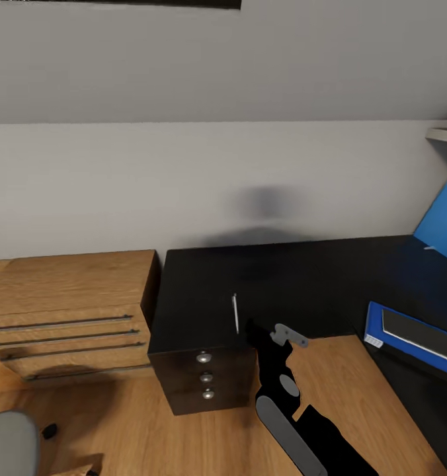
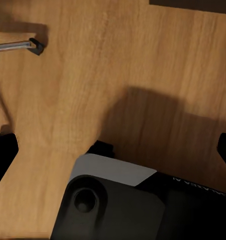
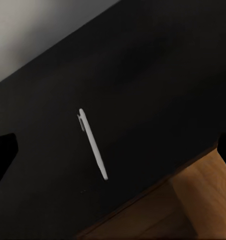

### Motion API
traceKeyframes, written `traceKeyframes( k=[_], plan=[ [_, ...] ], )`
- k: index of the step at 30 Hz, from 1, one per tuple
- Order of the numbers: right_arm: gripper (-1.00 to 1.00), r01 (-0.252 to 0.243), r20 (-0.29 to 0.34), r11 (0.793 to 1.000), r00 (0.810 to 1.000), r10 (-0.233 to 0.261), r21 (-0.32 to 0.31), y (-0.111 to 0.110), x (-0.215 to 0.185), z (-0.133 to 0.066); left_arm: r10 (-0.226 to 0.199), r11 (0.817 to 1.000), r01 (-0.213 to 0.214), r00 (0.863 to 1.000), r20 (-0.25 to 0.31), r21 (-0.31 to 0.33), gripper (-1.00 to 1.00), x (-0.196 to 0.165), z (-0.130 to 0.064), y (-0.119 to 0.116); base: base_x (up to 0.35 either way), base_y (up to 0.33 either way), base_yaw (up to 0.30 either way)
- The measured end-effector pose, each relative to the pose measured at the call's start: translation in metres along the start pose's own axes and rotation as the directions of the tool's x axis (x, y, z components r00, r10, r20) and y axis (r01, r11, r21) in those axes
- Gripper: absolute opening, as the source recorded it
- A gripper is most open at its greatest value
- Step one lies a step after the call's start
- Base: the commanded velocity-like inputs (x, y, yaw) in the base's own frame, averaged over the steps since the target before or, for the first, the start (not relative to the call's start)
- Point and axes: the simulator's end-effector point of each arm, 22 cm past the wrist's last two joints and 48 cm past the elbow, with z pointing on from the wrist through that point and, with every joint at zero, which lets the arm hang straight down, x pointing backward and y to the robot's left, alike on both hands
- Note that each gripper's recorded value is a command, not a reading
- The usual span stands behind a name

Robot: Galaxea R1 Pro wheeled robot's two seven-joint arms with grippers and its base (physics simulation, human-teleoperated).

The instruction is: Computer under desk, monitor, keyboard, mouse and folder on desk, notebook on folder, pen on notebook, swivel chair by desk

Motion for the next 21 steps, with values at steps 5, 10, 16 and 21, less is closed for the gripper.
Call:
traceKeyframes(
  k=[5,10,16,21],
  plan=[
    [1.0,0.001,0.0,1.0,1.0,-0.001,0.001,0.0,0.0,0.0,0.0,1.0,0.0,1.0,0.0,0.0,1.0,0.0,0.0,0.0,-0.004,0.005,0.274],
    [1.0,0.002,0.0,1.0,1.0,-0.002,-0.001,0.0,0.0,0.0,0.0,1.0,0.0,1.0,0.0,0.0,1.0,0.0,0.0,0.0,0.022,0.001,0.137],
    [1.0,0.044,-0.023,0.999,0.999,-0.044,-0.004,-0.002,0.016,0.003,0.002,1.0,-0.002,1.0,-0.002,0.001,1.0,0.001,0.0,-0.001,0.028,0.0,0.014],
    [1.0,0.179,-0.054,0.98,0.982,-0.184,-0.082,0.038,0.014,0.026,0.002,1.0,-0.002,1.0,-0.003,0.002,1.0,0.002,-0.001,-0.002,0.002,0.0,0.001]
  ],
)
